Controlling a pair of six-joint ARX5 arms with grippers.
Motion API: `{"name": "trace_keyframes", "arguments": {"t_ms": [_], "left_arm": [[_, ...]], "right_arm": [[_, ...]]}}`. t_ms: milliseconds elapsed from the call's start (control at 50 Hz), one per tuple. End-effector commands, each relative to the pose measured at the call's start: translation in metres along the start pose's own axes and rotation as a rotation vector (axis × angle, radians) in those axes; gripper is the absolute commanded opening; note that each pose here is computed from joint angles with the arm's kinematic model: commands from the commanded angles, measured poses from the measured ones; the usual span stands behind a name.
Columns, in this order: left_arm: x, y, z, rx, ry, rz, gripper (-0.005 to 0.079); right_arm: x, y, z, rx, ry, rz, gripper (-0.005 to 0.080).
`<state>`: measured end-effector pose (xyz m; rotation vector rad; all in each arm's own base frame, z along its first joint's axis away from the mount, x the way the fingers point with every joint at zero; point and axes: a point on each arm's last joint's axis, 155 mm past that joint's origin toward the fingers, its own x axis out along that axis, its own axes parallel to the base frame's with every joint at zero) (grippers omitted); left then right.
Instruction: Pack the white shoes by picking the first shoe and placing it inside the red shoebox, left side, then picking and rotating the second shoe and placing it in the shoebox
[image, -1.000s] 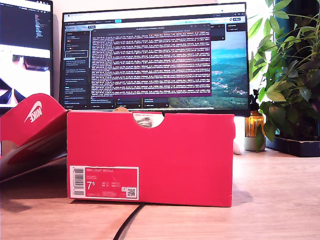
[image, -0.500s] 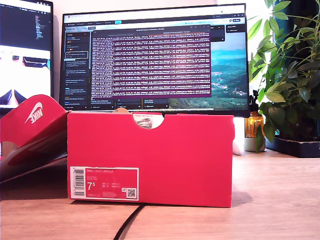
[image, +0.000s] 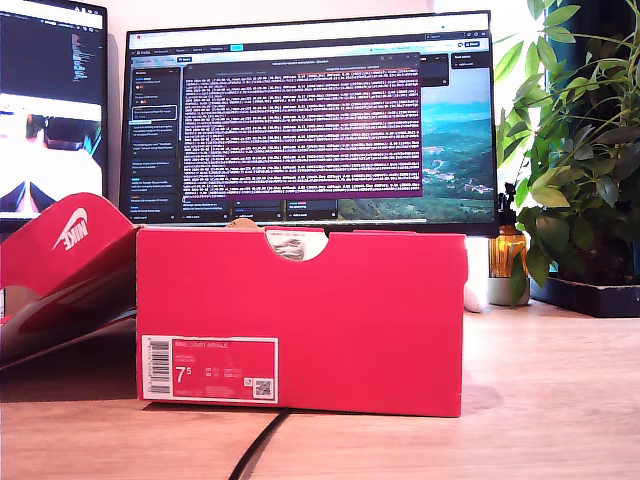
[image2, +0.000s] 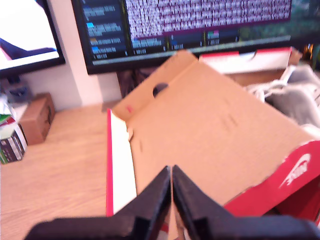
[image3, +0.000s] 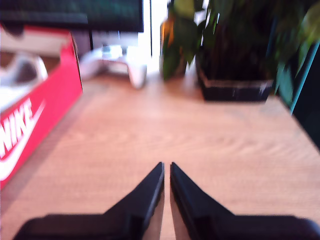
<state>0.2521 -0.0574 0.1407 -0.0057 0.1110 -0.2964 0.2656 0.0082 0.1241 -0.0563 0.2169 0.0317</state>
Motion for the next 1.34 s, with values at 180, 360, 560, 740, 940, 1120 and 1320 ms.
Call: {"name": "trace_keyframes", "arguments": {"t_ms": [180, 360, 560, 740, 940, 1120, 1320], "left_arm": [[-0.007, 0.008, -0.024, -0.044, 0.047, 0.05, -0.0011], [-0.008, 0.008, -0.038, -0.088, 0.1, 0.06, -0.0011], [-0.008, 0.008, -0.038, -0.165, 0.099, 0.063, -0.0011], [-0.008, 0.008, -0.038, -0.205, 0.098, 0.065, -0.0012], [-0.008, 0.008, -0.038, -0.205, 0.097, 0.066, -0.0011], [-0.008, 0.008, -0.038, -0.205, 0.097, 0.066, -0.0011], [-0.008, 0.008, -0.038, -0.205, 0.097, 0.066, -0.0011]], "right_arm": [[-0.007, 0.0, -0.026, 0.031, 0.052, -0.002, -0.0012], [-0.01, 0.001, -0.027, 0.1, 0.052, -0.003, -0.0012], [-0.01, 0.011, -0.027, 0.106, 0.054, 0.04, -0.0012], [-0.011, 0.012, -0.027, 0.12, 0.052, 0.045, -0.0012], [-0.01, 0.011, -0.026, 0.12, 0.052, 0.04, -0.0012], [-0.01, 0.011, -0.026, 0.12, 0.052, 0.04, -0.0012], [-0.01, 0.011, -0.026, 0.12, 0.052, 0.04, -0.0012]]}}
